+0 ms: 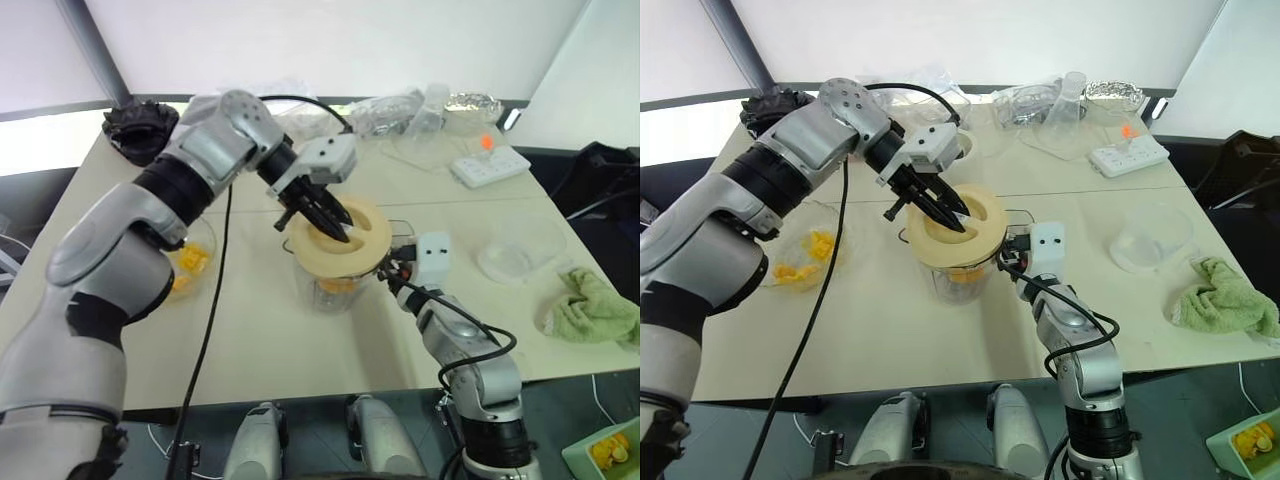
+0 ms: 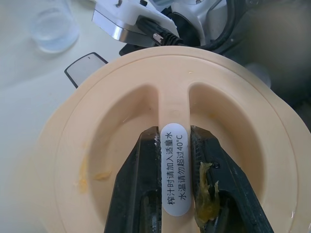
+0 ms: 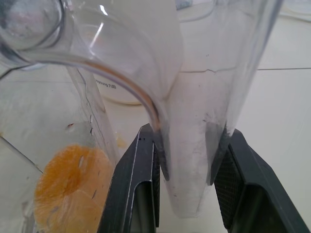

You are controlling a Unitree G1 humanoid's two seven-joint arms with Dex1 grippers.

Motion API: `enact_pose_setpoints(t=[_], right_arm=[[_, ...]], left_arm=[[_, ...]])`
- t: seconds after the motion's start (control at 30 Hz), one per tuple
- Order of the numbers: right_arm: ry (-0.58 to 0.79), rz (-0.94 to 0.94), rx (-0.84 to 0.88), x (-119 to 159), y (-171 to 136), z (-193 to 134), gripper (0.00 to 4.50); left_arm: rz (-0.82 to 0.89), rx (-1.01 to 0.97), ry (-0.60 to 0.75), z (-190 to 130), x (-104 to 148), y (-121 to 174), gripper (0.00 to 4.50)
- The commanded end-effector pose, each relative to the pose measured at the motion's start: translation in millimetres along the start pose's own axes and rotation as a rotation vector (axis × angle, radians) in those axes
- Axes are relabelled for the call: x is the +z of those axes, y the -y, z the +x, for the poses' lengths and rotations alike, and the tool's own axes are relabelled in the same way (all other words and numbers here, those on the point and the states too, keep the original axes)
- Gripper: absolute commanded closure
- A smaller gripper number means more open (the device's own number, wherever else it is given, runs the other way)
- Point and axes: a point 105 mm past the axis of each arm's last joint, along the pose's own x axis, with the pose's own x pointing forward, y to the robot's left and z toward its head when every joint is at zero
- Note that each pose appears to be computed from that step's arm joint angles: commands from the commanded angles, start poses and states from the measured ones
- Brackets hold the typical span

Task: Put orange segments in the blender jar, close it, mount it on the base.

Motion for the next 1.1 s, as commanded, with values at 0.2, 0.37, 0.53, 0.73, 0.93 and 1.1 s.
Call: enact_pose_setpoints(t=[0.2,0.37,0.53,0.73,0.93,1.1], right_arm=[[0.135,0.044,-0.090,31.4,24.6,-1.1,3.63],[0.186,0.061,-0.076,40.8,20.3,-0.7,3.63],[0.206,0.071,-0.034,44.5,11.8,-0.2,3.63],[0.200,-0.001,-0.018,45.6,6.9,3.3,3.63],[0.202,-0.041,-0.009,47.8,2.2,6.9,3.63],[0.201,-0.046,-0.014,47.3,1.1,7.9,3.63]], left_arm=[[-0.086,-0.120,-0.071,17.9,-28.6,19.1,4.24],[-0.108,-0.140,-0.102,17.6,-39.7,28.3,4.24],[-0.146,-0.155,-0.153,14.7,-57.5,39.8,4.24],[-0.209,-0.166,-0.207,15.3,-75.0,48.4,4.24],[-0.340,-0.130,-0.288,17.0,-101.0,46.4,4.24],[-0.307,-0.074,-0.376,22.5,-114.9,39.2,4.24]])
